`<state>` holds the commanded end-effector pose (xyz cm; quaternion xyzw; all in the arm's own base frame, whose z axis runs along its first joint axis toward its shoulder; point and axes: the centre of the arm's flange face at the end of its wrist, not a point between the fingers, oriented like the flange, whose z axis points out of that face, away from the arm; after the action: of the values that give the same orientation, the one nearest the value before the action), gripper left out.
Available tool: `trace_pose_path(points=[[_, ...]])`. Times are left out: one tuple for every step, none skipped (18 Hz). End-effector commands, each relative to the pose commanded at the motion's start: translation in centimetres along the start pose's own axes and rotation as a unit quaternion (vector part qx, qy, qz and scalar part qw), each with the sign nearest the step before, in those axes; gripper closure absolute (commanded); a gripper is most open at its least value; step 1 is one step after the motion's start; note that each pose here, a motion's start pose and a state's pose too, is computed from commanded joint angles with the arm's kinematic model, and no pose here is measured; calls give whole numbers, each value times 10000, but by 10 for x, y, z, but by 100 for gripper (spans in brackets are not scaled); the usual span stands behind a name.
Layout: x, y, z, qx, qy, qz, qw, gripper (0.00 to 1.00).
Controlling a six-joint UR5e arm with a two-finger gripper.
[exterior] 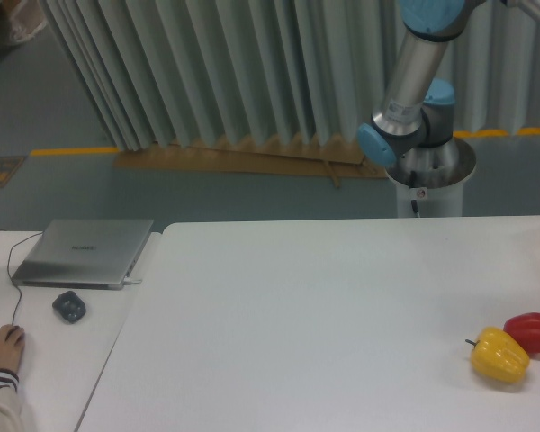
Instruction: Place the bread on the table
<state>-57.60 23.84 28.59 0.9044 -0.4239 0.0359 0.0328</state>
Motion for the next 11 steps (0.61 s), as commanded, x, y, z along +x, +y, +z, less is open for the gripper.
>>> trace_pose_path(points=[[0, 0, -1, -5, -6, -1, 10000, 0], [1, 1, -2, -3, -16, -1, 10000, 0], [0, 0, -2, -9, -12, 22, 10000, 0], [0, 0, -3, -9, -22, 59, 10000, 0], [0, -1, -3, -9, -23, 105, 9999, 0], [-1, -1, -2, -9, -23, 151, 9999, 0], [-1, 0, 0, -5, -17, 152, 9999, 0], [-2, 1, 0, -27, -56, 141, 9999, 0], [-1, 2, 0, -32, -62, 140, 9999, 0], [-1, 3, -2, -50, -96, 137, 9998, 0], [-3, 6, -10, -95, -207, 160, 9996, 0]])
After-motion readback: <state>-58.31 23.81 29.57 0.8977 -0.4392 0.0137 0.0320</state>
